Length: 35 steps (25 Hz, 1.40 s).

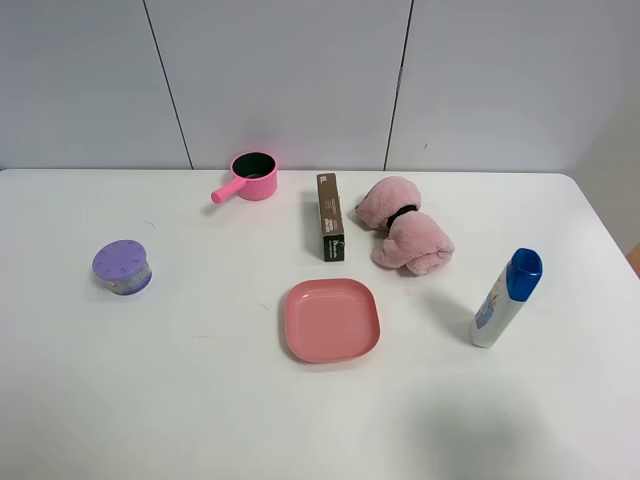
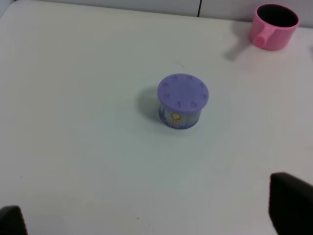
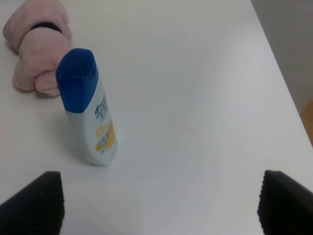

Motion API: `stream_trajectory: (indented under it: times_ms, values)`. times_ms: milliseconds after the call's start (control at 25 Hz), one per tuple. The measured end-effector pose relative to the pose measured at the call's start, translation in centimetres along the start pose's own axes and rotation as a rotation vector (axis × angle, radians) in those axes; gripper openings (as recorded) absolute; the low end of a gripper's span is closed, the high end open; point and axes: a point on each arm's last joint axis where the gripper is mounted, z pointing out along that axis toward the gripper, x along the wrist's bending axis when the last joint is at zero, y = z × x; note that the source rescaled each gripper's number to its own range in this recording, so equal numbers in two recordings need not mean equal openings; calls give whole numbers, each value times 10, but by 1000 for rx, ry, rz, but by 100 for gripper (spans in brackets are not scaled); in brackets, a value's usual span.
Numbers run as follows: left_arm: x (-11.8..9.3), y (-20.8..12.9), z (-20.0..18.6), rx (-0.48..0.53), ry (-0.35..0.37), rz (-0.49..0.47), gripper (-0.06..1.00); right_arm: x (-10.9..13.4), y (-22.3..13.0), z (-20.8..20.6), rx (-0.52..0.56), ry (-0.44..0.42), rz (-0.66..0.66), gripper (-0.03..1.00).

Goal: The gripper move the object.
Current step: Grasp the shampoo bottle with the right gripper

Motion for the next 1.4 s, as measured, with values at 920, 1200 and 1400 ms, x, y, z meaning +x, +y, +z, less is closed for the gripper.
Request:
stream_trajectory:
  times_ms: [920, 1200, 1400]
  values:
    - [0, 0, 0, 0, 0, 0, 100, 5, 91, 105, 133, -25, -38, 83]
    - [0, 0, 0, 0, 1, 0, 100, 15, 76, 111, 178, 50, -66, 82]
    - [0, 0, 0, 0, 1, 0, 100, 19, 45, 123, 223, 87, -73, 81]
